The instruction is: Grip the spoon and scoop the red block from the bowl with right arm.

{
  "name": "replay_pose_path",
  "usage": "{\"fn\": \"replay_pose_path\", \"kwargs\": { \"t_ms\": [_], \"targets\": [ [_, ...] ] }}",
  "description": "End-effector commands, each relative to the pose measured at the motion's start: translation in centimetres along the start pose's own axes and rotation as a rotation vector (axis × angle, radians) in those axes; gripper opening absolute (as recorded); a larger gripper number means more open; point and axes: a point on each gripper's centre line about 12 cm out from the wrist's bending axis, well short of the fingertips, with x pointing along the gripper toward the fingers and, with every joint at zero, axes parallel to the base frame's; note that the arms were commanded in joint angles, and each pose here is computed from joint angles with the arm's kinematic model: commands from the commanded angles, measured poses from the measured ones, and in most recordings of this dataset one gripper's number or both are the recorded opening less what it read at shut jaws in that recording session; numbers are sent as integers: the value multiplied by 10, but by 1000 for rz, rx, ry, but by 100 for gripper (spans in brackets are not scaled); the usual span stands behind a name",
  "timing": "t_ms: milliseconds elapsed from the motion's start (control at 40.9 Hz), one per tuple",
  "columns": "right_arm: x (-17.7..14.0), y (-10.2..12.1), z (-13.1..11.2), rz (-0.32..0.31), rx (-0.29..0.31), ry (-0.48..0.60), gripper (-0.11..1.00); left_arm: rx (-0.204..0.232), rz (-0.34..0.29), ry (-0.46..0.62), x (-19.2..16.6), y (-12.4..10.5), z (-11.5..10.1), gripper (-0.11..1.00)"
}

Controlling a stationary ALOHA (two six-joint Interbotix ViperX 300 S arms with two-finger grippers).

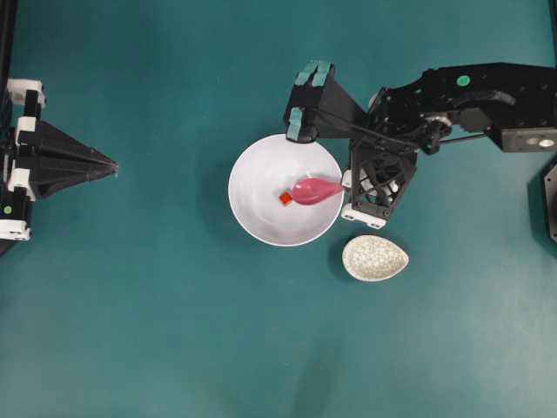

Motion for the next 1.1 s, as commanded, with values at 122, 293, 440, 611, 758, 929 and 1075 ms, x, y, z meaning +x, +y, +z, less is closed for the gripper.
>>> {"fn": "replay_pose_path", "kwargs": {
  "t_ms": [122, 293, 440, 611, 758, 929, 1075],
  "targets": [
    [-5, 7, 12, 7, -19, -32, 24, 5, -4, -24, 2, -1, 10, 0],
    [1, 9, 22, 8, -23, -35, 24, 5, -2, -24, 1, -1, 10, 0],
    [4, 10, 33, -1, -34, -52, 24, 5, -2, -26, 1, -1, 11, 0],
    [6, 11, 48, -10, -45, -99, 24, 5, -2, -24, 1, -1, 10, 0],
    [6, 13, 57, 6, -21, -159, 24, 5, -2, -24, 1, -1, 10, 0],
    [5, 18, 61, 32, 4, -198, 24, 5, -4, -24, 1, -1, 10, 0],
    [2, 22, 58, 41, 0, -222, 24, 5, -2, -24, 1, -1, 10, 0]
  ]
}}
